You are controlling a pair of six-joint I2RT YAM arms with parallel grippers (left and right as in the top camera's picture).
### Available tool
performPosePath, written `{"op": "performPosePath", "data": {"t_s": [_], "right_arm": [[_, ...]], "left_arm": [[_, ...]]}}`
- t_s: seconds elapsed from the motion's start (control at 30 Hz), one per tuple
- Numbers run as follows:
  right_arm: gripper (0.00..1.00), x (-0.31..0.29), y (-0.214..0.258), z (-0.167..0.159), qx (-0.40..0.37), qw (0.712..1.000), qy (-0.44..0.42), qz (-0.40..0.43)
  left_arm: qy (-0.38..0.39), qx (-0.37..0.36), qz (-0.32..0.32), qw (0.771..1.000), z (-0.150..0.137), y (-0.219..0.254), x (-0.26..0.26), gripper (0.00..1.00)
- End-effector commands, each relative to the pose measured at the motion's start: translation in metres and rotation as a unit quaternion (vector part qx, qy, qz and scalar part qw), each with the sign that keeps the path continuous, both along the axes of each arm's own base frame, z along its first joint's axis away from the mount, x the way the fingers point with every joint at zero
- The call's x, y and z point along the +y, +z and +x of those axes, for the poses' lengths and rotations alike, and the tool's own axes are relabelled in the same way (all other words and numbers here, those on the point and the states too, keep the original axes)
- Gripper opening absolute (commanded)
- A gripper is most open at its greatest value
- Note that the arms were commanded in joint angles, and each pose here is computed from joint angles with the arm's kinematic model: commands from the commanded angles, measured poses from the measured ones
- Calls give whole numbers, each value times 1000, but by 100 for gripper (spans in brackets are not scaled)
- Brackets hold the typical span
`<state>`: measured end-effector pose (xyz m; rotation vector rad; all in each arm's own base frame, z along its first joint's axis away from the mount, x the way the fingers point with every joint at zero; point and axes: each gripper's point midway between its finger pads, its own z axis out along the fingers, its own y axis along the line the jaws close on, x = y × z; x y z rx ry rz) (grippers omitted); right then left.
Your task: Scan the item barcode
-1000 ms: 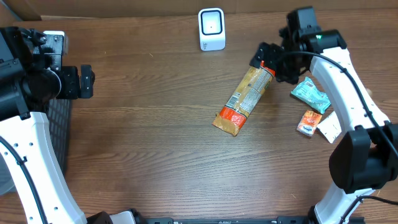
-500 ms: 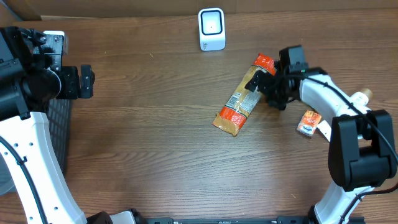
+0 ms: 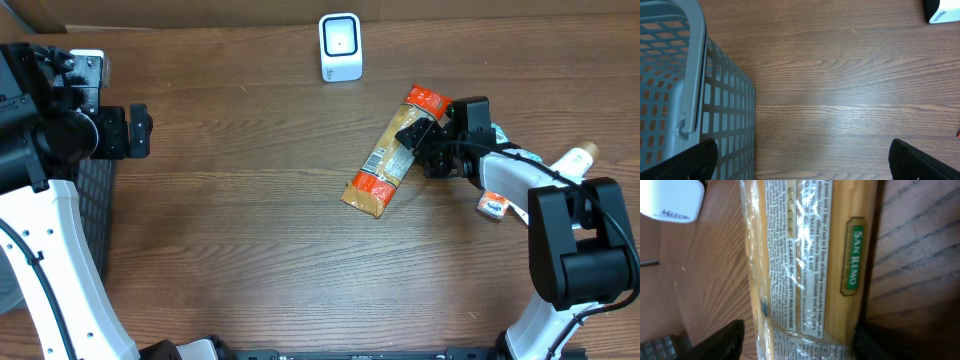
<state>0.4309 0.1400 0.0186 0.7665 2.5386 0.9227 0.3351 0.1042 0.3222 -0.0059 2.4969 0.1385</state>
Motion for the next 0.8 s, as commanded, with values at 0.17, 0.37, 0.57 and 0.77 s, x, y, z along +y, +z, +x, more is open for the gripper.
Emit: {"op": "performPosePath", "data": {"t_s": [0.17, 0.37, 0.57, 0.77], "right_arm": [[58, 14, -44, -16, 37, 999, 14, 27], [16, 19, -47, -16, 39, 998, 26, 38], [4, 29, -35, -14, 16, 996, 72, 48], [4, 29, -4, -15, 25, 992, 123, 17]], "left_arm": [[-1, 3, 5, 1000, 1, -2, 3, 100], [-1, 3, 5, 1000, 1, -2, 3, 100], [-1, 3, 5, 1000, 1, -2, 3, 100], [-1, 3, 5, 1000, 1, -2, 3, 100]]}}
